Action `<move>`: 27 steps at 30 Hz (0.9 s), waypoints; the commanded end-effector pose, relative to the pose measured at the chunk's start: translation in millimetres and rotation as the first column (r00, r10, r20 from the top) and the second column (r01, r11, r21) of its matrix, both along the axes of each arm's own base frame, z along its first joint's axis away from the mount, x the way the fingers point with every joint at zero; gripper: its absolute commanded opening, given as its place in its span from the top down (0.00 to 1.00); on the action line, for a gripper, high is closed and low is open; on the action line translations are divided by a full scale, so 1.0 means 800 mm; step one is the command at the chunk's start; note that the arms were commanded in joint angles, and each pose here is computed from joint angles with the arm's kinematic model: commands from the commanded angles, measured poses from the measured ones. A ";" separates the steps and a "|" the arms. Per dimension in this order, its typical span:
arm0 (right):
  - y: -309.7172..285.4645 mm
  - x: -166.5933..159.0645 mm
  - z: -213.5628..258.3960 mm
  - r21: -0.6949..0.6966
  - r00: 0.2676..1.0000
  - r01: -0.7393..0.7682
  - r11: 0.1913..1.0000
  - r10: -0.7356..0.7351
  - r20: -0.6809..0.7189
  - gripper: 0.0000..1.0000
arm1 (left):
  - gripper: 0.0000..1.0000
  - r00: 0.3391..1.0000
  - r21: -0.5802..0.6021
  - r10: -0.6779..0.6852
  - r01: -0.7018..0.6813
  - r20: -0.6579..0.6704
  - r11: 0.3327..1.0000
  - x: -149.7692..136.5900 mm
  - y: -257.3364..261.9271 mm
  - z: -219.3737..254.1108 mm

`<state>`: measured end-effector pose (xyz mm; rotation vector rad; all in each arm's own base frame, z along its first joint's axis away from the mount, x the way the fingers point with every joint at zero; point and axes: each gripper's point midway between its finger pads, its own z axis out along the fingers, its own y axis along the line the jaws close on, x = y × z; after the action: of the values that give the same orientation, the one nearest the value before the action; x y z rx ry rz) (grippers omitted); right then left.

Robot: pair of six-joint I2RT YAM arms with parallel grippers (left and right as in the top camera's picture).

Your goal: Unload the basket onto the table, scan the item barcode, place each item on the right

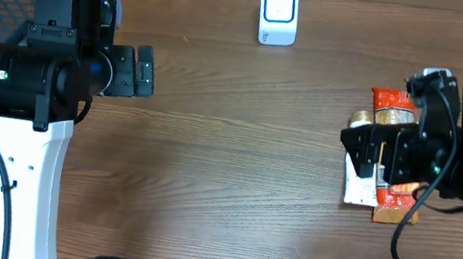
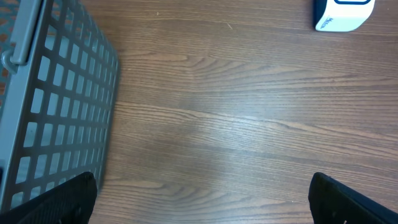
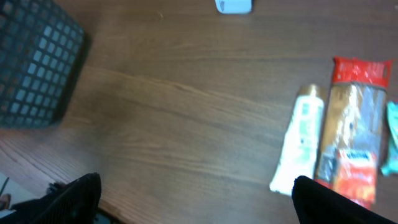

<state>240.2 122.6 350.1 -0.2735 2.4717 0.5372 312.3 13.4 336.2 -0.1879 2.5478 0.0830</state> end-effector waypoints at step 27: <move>-0.114 0.009 -0.072 0.212 0.588 0.317 0.924 -0.368 0.721 0.00 | 0.00 1.000 0.002 0.013 -0.013 0.006 1.000 0.001 0.004 0.001</move>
<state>251.6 37.1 317.9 0.0126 1.6558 0.2608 312.3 13.3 336.2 -0.1877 2.5478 0.0826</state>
